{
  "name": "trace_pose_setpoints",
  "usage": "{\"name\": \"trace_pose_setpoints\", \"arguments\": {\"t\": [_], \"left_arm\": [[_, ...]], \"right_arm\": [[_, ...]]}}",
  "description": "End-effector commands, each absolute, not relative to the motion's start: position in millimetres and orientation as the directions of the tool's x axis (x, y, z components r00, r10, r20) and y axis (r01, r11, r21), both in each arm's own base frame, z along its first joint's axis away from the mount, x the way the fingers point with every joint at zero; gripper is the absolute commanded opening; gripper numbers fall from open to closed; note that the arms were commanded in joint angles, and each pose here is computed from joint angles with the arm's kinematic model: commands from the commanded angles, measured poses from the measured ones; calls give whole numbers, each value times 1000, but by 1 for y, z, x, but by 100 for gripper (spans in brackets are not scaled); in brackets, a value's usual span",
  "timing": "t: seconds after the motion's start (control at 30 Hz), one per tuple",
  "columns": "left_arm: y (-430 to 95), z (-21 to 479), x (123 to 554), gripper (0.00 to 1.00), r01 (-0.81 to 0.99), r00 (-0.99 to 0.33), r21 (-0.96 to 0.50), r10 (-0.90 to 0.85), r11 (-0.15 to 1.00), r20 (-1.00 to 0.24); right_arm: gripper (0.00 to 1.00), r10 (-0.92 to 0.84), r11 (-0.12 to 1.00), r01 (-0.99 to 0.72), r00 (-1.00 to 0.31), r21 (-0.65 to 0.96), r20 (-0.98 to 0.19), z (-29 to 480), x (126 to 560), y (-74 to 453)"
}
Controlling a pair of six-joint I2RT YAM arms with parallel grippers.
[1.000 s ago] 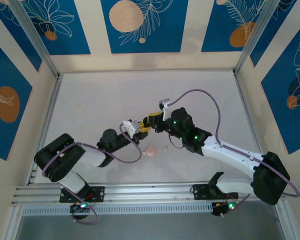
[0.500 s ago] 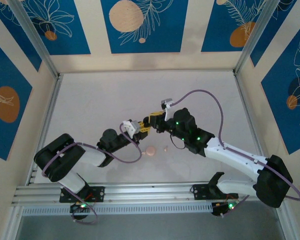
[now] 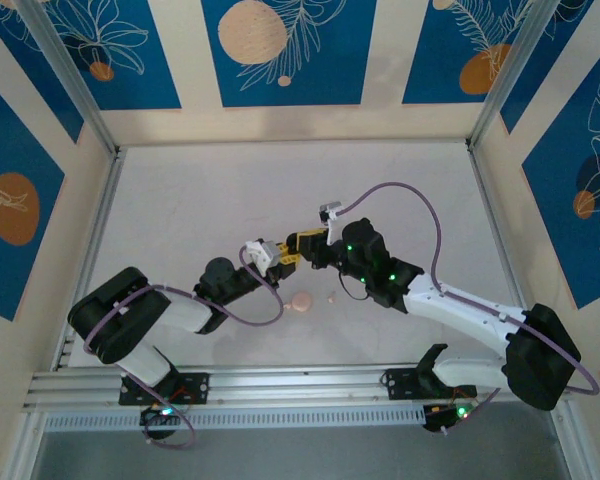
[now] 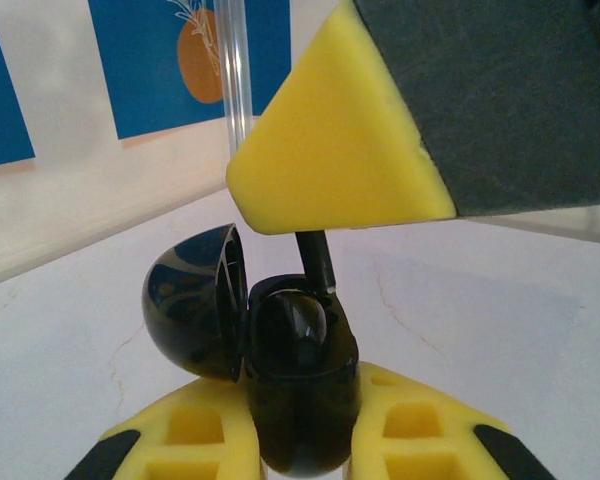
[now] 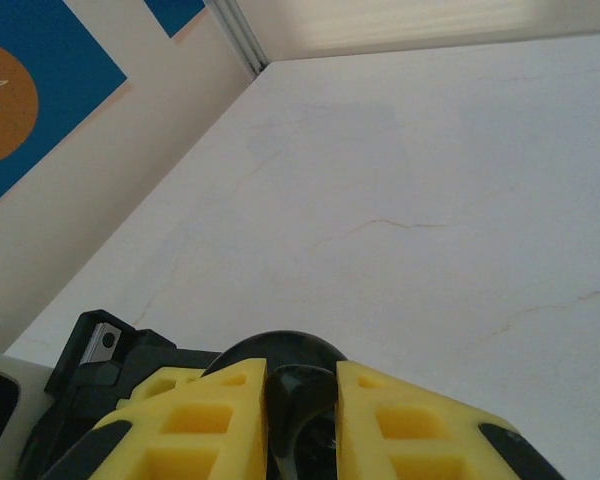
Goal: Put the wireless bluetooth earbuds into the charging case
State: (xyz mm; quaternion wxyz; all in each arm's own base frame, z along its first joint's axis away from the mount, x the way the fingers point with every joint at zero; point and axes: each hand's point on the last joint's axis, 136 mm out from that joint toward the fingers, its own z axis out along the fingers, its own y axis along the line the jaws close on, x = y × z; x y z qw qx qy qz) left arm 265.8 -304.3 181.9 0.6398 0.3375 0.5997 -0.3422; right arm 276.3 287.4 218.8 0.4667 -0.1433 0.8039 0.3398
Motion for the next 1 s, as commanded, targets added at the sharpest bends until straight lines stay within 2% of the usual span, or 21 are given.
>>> {"name": "trace_pose_setpoints", "arguments": {"t": [0.0,0.43,0.77,0.97], "left_arm": [[-310,207,263,9,850,123,63,-81,523,-989],[-307,209,262,9,846,128,65,-84,530,-988],[-307,208,262,9,844,130,67,-82,532,-988],[-306,207,262,9,843,128,68,-77,533,-989]], "right_arm": [[21,100,733,-537,-521,416,-848,216,280,287],[22,93,727,-537,-540,427,-837,212,277,288],[32,103,712,-549,-535,438,-838,220,272,286],[43,120,703,-556,-522,444,-844,229,271,285]]}}
